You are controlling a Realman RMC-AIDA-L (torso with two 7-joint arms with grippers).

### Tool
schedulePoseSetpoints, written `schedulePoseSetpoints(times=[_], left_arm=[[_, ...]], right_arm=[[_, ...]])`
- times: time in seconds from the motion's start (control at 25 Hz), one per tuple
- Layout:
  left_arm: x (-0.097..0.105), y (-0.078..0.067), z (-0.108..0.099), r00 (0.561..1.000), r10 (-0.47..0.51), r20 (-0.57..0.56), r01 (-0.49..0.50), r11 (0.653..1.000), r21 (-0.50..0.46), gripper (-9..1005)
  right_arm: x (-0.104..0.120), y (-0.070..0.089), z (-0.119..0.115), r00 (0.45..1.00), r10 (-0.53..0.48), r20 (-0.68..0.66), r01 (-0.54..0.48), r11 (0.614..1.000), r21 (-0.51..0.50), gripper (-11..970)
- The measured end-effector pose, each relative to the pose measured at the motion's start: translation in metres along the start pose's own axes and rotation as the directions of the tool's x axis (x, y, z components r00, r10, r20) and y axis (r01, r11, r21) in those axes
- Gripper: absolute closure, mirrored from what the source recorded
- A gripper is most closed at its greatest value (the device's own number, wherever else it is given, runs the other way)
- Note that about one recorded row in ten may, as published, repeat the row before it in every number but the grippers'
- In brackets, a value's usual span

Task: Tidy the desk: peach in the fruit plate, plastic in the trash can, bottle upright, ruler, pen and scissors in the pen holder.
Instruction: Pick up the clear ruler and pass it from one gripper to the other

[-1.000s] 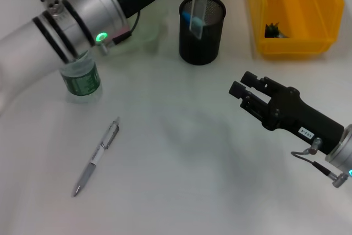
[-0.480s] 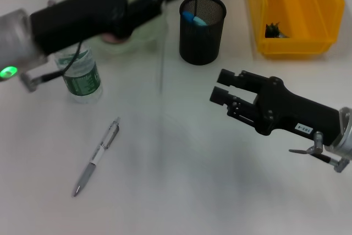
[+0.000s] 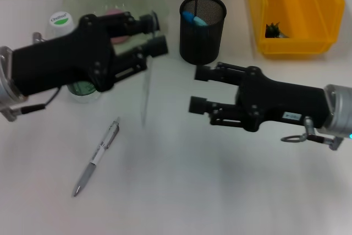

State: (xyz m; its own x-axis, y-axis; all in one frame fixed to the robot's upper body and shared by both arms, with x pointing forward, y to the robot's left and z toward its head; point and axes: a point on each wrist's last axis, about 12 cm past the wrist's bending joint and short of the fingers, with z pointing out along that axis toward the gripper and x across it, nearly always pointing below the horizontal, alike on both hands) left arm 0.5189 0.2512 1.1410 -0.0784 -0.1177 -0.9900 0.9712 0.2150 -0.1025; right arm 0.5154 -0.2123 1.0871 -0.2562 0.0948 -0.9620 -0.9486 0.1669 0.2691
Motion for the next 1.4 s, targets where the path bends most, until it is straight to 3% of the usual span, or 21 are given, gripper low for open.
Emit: schedulePoseSetpoints(times=[0.16,0.68,1.4], left_arm=[[0.002,-0.005,0.006,0.999,0.027,0.019,-0.028,0.999,0.025,516],[0.002,-0.007,0.015,0.999,0.019,0.041,-0.022,0.998,0.061,508],[0.002,-0.008,0.017,0.999,0.012,0.045,-0.015,0.997,0.076,498]], right_arm=[[-0.007,-0.002,0.011,0.999,-0.021,-0.03,0.019,0.999,-0.051,222],[-0.027,-0.006,0.033,0.996,-0.066,-0.058,0.057,0.99,-0.132,227],[-0.029,-0.007,0.044,0.996,-0.068,-0.059,0.059,0.987,-0.149,244]])
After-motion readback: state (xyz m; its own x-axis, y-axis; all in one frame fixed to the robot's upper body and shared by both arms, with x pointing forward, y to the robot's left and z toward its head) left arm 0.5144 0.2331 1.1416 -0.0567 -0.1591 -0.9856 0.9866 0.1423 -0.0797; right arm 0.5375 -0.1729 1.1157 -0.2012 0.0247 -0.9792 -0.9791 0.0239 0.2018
